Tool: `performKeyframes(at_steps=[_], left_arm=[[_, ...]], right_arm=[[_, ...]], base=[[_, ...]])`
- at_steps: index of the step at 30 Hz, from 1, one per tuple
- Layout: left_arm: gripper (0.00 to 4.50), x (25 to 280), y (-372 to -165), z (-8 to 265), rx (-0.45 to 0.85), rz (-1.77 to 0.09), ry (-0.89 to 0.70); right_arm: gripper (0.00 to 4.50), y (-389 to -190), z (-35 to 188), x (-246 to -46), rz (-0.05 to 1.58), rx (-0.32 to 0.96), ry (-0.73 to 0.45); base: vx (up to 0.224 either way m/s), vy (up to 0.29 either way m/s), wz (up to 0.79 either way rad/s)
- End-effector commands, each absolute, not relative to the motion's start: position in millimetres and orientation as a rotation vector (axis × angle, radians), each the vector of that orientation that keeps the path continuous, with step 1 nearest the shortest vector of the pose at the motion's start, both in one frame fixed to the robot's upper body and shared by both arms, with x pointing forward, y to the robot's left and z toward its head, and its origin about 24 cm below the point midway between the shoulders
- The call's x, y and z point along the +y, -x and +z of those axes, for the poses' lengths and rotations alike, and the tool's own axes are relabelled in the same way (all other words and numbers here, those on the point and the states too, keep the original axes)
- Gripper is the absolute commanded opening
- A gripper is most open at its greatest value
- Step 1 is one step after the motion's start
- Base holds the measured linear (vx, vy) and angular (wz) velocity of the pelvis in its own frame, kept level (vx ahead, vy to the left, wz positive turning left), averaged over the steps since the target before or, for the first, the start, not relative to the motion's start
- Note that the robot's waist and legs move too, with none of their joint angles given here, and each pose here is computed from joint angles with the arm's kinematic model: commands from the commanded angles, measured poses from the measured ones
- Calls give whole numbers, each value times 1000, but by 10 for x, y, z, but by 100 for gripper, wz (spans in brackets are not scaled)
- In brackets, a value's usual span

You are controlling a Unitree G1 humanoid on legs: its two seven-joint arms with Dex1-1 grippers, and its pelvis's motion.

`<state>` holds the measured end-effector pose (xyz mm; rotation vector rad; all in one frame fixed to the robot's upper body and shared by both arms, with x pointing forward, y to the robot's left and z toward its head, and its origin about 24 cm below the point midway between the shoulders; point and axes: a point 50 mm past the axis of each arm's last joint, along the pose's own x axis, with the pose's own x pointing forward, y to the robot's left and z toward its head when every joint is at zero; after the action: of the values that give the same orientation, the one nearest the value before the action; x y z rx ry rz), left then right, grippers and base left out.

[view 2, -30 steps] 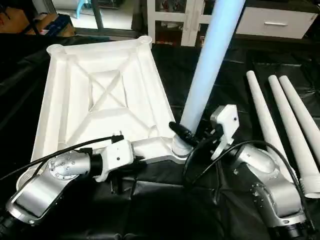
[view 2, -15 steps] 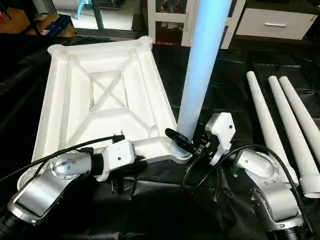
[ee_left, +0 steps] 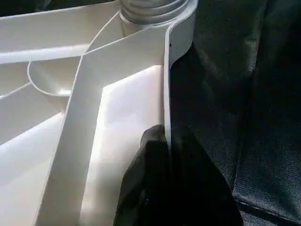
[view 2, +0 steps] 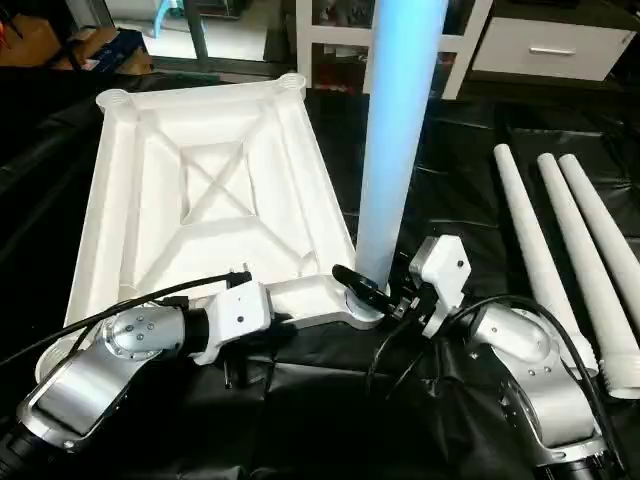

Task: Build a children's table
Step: Insert table leg to table base

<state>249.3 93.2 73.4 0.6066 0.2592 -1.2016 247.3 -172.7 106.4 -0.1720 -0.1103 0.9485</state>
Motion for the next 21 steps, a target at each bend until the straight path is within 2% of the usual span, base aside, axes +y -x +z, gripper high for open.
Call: performKeyframes(at_steps=[1,10,16,21], left_arm=[[5,938,-2416,534,349,-1227,-578],[5,924,-2410,536,349,-1237,-581],[5,928,-2405,534,352,-1236,-581],[5,935,-2404,534,355,-1234,-581]], right_arm=[[187,-2410,852,-1717,986,15,135],[187,-2359,771,-1604,1116,121,101],[187,-2395,753,-1580,1123,149,66],[187,-2518,758,-1583,1049,153,-25]], base=[[0,0,0],[0,0,0],[0,0,0],[0,0,0]])
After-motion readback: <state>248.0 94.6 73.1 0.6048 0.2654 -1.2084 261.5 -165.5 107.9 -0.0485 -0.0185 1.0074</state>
